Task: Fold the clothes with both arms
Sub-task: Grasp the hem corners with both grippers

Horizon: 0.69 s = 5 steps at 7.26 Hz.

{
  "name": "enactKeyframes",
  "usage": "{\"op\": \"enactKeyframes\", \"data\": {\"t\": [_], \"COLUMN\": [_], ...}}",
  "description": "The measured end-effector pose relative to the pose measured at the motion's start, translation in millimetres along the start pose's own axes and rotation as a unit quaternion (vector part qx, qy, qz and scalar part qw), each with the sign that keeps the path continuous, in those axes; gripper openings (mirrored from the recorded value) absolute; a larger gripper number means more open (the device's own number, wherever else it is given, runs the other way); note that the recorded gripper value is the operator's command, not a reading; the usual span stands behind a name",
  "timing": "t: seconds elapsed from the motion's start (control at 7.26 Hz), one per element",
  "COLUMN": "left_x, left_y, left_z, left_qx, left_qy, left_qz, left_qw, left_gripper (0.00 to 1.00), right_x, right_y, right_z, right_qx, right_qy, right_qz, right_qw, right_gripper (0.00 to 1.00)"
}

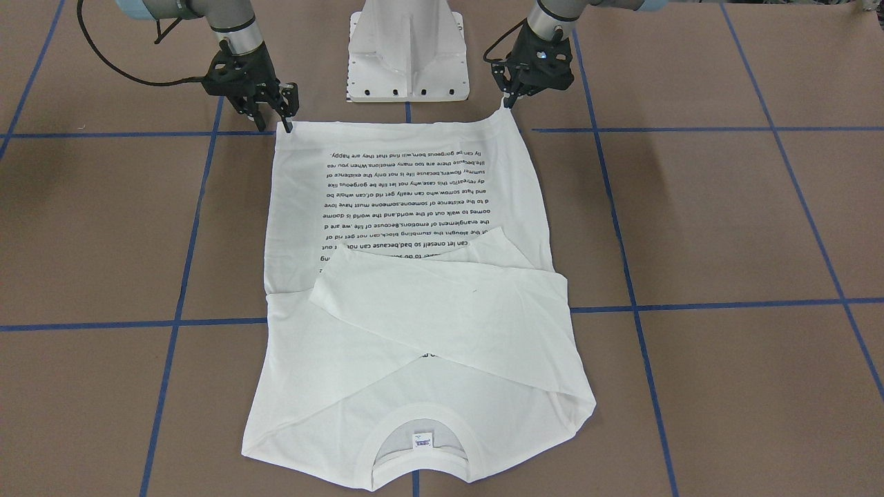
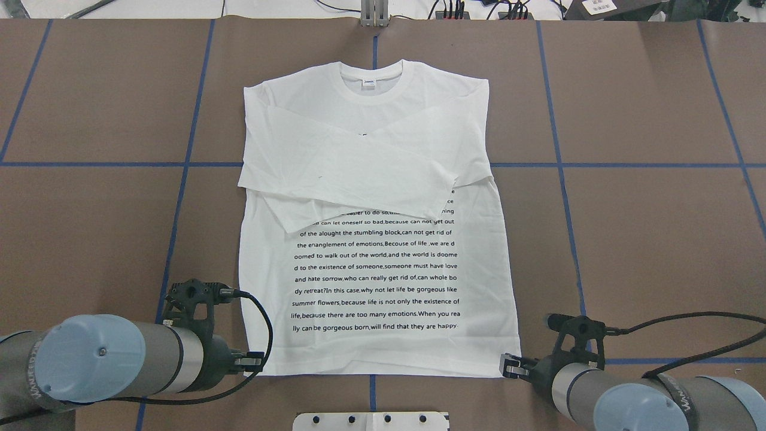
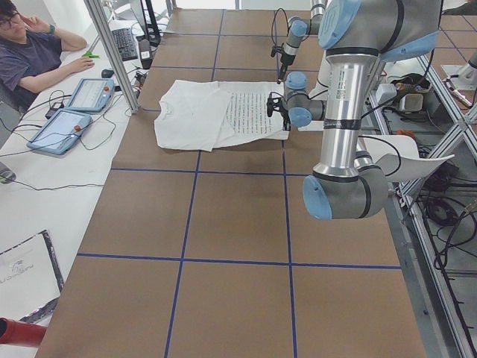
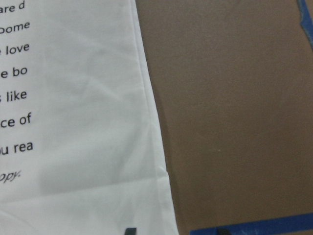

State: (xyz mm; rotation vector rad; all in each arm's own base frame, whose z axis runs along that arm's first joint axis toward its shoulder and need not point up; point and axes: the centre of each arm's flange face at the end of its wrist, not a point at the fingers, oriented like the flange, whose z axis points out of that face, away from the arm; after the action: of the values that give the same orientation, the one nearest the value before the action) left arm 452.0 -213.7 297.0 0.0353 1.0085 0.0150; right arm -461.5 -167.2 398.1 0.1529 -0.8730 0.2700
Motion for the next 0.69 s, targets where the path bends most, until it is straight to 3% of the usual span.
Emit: {"op": "enactKeyframes", "data": {"t": [0.14, 0.28, 0.69], "left_x": [0.1, -0.1, -0.9], "left_y": [-0.2, -0.2, -0.5], "left_z": [-0.3, -0.3, 0.2], "left_qx": [0.0, 0.0, 0.001], "left_qy": [0.0, 0.0, -0.001], "left_qz": [0.0, 0.0, -0.001], "left_qw": [1.0, 1.0, 1.0], "left_gripper": [0.0, 0.0, 0.0], "right_x": [-5.5, -8.1, -9.8], "right_y": [2.5, 2.8, -1.0], "right_z": [3.3, 3.8, -2.1], "right_qx": [0.002, 0.004, 0.006], "right_qy": [-0.003, -0.005, -0.007], "right_qz": [-0.001, -0.001, -0.001], "right_qw": [1.0, 1.0, 1.0], "right_gripper": [0.27, 0.0, 0.0]}}
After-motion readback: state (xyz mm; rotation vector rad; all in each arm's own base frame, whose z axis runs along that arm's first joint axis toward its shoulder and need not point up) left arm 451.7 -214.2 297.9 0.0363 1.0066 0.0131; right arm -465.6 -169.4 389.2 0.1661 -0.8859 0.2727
